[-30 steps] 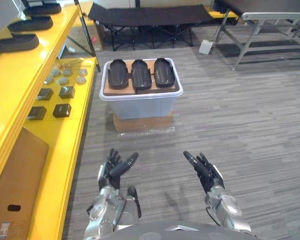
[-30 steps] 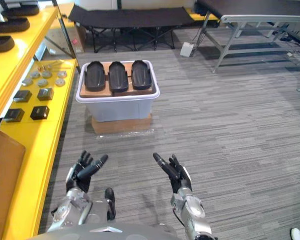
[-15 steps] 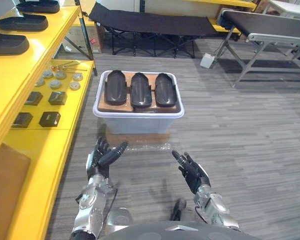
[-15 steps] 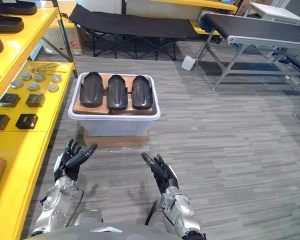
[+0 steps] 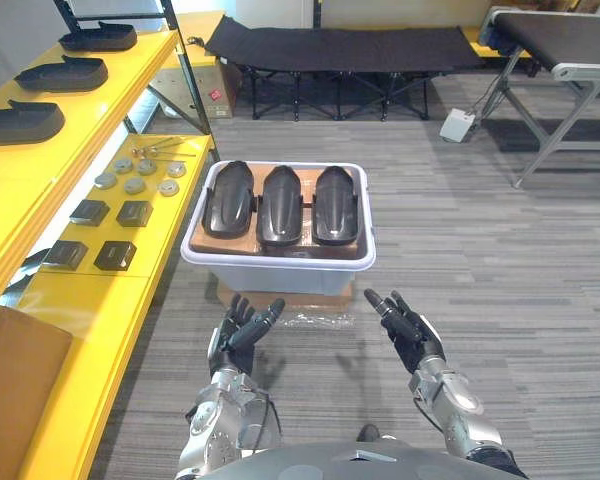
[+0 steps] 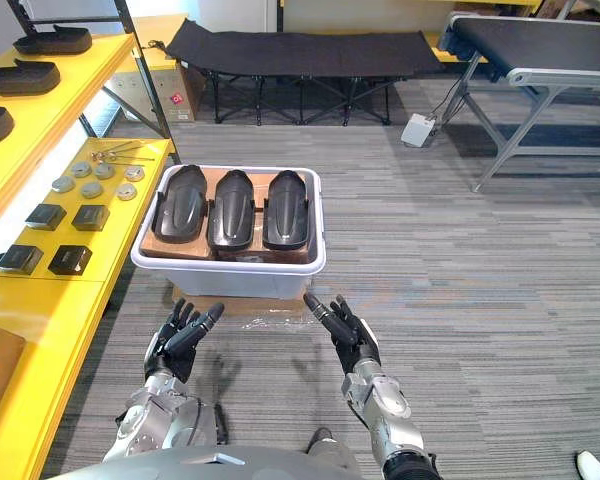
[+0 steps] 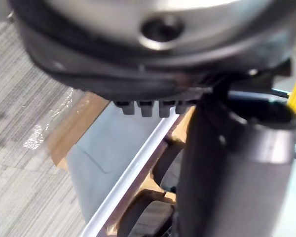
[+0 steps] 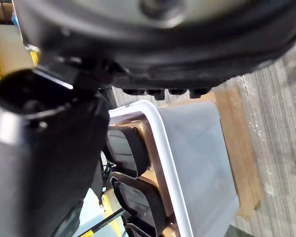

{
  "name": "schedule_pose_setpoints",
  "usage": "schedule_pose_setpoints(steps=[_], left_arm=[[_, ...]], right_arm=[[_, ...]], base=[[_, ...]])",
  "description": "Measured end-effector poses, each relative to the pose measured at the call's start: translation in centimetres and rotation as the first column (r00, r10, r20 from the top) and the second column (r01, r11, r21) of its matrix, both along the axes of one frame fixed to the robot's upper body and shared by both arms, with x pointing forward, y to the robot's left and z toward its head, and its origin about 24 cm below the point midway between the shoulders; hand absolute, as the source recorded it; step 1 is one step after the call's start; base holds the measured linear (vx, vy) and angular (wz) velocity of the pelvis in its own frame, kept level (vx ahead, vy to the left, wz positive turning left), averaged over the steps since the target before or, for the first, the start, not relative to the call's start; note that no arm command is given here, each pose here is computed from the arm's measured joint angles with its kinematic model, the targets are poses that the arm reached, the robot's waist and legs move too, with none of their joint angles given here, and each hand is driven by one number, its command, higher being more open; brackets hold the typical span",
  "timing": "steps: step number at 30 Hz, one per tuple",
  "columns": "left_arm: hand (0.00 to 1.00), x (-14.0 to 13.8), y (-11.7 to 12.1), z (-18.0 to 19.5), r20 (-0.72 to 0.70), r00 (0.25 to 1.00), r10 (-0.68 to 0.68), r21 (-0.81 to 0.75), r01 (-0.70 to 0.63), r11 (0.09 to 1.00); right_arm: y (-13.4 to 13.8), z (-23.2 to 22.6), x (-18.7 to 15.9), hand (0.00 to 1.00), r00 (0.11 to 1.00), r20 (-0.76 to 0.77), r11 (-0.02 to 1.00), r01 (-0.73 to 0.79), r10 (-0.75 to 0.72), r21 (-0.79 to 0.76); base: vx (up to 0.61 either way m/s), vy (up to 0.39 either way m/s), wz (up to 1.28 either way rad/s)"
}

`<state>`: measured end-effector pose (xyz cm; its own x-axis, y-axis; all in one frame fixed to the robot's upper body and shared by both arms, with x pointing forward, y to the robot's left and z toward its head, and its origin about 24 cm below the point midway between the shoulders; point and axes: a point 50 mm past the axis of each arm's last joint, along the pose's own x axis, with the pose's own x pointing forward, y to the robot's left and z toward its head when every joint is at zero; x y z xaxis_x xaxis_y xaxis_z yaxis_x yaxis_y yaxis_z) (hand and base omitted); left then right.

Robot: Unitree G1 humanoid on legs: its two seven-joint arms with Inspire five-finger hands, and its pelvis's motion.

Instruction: Walk over and take three plastic housings, then place them on the shelf

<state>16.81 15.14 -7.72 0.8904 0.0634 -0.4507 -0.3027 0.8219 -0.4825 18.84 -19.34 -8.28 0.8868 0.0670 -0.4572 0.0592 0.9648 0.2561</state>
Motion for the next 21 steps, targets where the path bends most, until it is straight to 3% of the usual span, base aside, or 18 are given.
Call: schedule_pose_setpoints(steps=[4,11,16,21], left_arm=[[1.00,1.4,0.9,0.8,0.044,0.999,-0.021,0.041,0.019,0.999],[1.00,2.0,-0.1,2.5,0.116,0.992,-0.048,0.040,0.044,0.998],[1.00,2.5,0.5,3.1,0.132,0.991,-0.037,0.058,0.029,0.998],[1.00,3.0,1.6,5.1,0.235,0.969,0.076,-0.041,-0.068,0.997]], right_arm=[[2.0,0.1,0.0,1.00,1.000,0.014,0.999,-0.014,0.014,0.050],[2.2,0.3,-0.6,1.00,0.999,0.037,0.998,-0.009,0.006,0.061],[2.2,2.5,0.1,1.00,0.984,0.176,1.000,-0.015,0.011,0.019],[1.0,7.1,0.9,1.00,0.920,0.391,0.999,0.039,-0.032,-0.009]], base=[[0.27,0.075,0.07],[0.10,0.055,-0.03],[0.05,0.056,0.08],[0.06,0.013,0.35]])
